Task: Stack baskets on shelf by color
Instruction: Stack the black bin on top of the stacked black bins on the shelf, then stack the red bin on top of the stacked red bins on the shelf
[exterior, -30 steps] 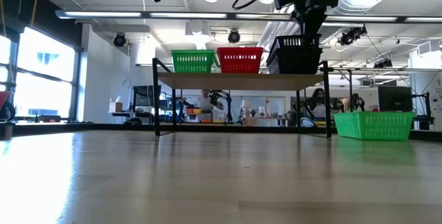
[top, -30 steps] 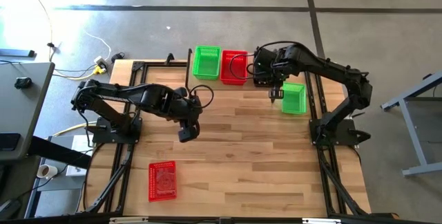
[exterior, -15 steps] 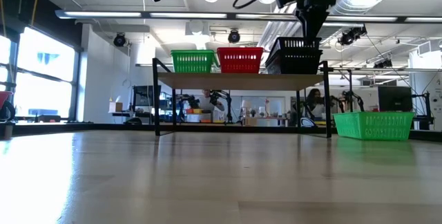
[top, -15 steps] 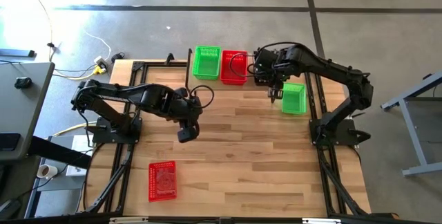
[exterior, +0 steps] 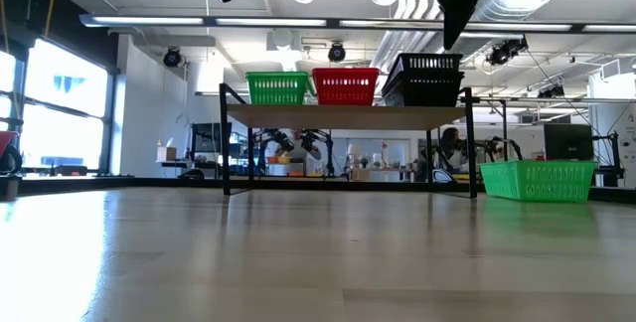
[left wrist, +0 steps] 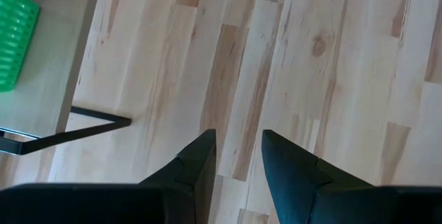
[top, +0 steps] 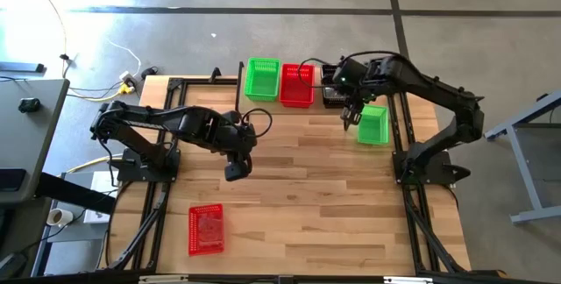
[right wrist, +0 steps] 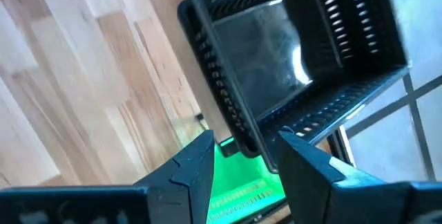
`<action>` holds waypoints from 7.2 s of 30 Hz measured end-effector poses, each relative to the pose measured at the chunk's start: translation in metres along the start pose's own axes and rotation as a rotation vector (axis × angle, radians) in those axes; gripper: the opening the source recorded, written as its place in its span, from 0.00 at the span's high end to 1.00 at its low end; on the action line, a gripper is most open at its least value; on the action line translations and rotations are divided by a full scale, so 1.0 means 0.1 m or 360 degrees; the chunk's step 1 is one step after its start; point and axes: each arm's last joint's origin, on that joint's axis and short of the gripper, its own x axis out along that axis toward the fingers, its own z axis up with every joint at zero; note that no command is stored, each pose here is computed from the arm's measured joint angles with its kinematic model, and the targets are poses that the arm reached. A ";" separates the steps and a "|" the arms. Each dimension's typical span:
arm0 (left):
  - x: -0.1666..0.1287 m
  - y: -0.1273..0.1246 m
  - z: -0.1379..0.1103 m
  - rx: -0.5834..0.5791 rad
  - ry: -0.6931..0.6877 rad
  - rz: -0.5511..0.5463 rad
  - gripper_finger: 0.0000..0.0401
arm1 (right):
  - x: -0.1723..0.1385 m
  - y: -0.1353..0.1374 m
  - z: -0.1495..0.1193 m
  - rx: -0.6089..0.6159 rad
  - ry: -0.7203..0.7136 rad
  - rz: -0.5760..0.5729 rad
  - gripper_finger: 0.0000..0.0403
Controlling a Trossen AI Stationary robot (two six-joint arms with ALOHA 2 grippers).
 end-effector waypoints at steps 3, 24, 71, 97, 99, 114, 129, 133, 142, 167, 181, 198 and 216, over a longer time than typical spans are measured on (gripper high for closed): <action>0.00 0.00 0.00 0.0019 -0.0001 0.0000 0.73 | -0.02 -0.05 0.00 0.0079 -0.0053 -0.0043 0.65; 0.00 0.00 0.00 0.0041 -0.0001 0.0002 0.73 | 0.21 -0.17 0.14 0.0128 0.0042 -0.0106 0.65; -0.15 -1.98 -1.14 0.0106 0.0449 -0.0540 0.67 | -0.60 0.23 0.09 -0.0034 -0.0248 0.0127 0.65; 0.85 -2.58 -1.48 0.0206 0.0877 -0.0237 0.67 | -0.60 0.23 0.09 -0.0035 -0.0248 0.0128 0.65; 0.90 -2.60 -1.50 0.0197 0.0888 -0.0216 0.67 | -0.60 0.23 0.09 -0.0035 -0.0248 0.0128 0.65; 1.10 -2.65 -1.55 0.0174 0.0943 -0.0141 0.86 | -0.60 0.23 0.09 -0.0077 -0.0250 0.0128 0.65; 0.97 -2.41 -1.13 0.0019 0.0795 -0.0198 0.99 | -0.60 0.23 0.09 -0.0073 -0.0249 0.0122 0.65; 0.80 -2.27 -0.90 -0.0028 0.0646 -0.0247 0.99 | -0.60 0.23 0.09 -0.0034 -0.0248 0.0124 0.65; 0.48 -1.79 -0.46 -0.0126 0.0315 -0.0245 1.00 | -0.60 0.23 0.09 -0.0022 -0.0248 0.0124 0.65; 0.02 0.20 0.28 0.0310 -0.0192 0.0235 1.00 | -0.61 0.20 0.20 0.0424 -0.0400 0.0177 0.65; 0.03 0.74 0.47 0.0553 -0.0271 0.0540 1.00 | -0.64 0.16 0.28 0.0764 -0.0561 0.0043 0.65; -0.10 0.96 0.50 0.0634 -0.0167 0.0635 1.00 | -0.71 0.14 0.60 0.1186 -0.1010 0.0184 0.65; -0.17 0.47 0.28 0.0985 0.0089 0.0794 1.00 | -0.49 0.54 1.03 0.1214 -0.1074 0.0652 0.65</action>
